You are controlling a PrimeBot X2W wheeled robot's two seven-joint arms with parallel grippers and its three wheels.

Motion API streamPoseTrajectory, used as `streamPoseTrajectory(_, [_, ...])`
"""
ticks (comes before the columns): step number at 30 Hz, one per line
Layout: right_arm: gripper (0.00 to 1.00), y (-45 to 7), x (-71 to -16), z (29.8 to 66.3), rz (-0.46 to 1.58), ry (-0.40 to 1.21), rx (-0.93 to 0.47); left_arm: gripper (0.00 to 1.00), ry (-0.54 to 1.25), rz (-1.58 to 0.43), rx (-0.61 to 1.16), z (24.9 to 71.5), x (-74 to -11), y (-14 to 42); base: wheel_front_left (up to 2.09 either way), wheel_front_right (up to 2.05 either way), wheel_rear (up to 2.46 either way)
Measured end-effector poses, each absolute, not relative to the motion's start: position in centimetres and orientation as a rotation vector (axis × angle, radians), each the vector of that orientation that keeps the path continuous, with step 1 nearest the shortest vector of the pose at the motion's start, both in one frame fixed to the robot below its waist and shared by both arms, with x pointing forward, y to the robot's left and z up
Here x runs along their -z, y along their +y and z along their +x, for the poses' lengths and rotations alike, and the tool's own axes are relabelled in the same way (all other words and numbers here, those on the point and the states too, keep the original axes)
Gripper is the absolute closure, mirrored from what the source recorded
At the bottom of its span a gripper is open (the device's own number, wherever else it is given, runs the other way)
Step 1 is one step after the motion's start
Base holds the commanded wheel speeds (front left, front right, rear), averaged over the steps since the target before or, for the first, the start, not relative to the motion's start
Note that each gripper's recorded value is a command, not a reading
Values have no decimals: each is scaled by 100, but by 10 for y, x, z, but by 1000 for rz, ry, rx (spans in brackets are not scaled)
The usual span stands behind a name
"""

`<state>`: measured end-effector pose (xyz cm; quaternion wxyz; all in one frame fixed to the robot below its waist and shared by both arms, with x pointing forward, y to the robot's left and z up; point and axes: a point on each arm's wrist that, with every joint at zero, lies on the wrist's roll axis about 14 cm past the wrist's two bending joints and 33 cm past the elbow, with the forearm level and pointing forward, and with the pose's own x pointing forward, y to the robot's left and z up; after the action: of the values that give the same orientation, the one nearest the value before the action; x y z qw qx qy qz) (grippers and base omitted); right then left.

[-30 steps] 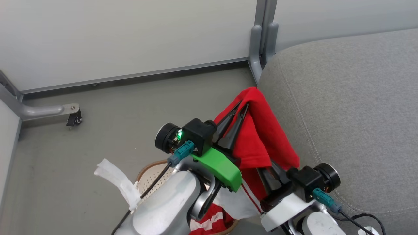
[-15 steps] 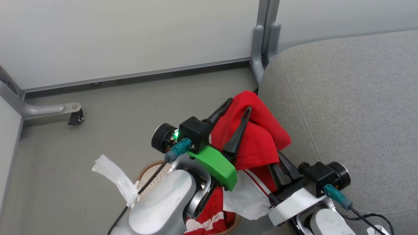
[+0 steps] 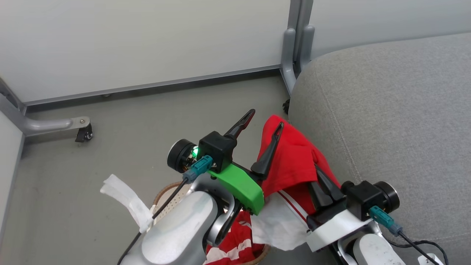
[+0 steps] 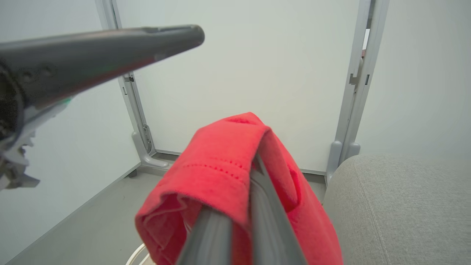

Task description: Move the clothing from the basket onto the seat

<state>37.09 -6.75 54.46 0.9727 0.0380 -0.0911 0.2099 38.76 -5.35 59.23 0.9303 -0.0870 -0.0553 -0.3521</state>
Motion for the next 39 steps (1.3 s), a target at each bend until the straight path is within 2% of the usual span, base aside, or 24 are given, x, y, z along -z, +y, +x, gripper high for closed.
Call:
streamPoseTrajectory(7, [100, -93, -556, 374, 69, -223, -346, 0, -108, -157, 745, 388, -587, -59, 0, 0, 0])
streamPoseTrajectory(15, [100, -147, -569, 372, 45, -266, -182, 0, -116, -165, 836, 387, -584, -81, 0, 0, 0])
streamPoseTrajectory(32, [100, -249, -554, 317, 13, -213, 167, 0, -54, -215, 1119, 359, -556, -161, 0, 0, 0])
streamPoseTrajectory(39, [100, -267, -559, 323, 16, -223, 223, 0, -7, -251, 1173, 356, -539, -172, 0, 0, 0])
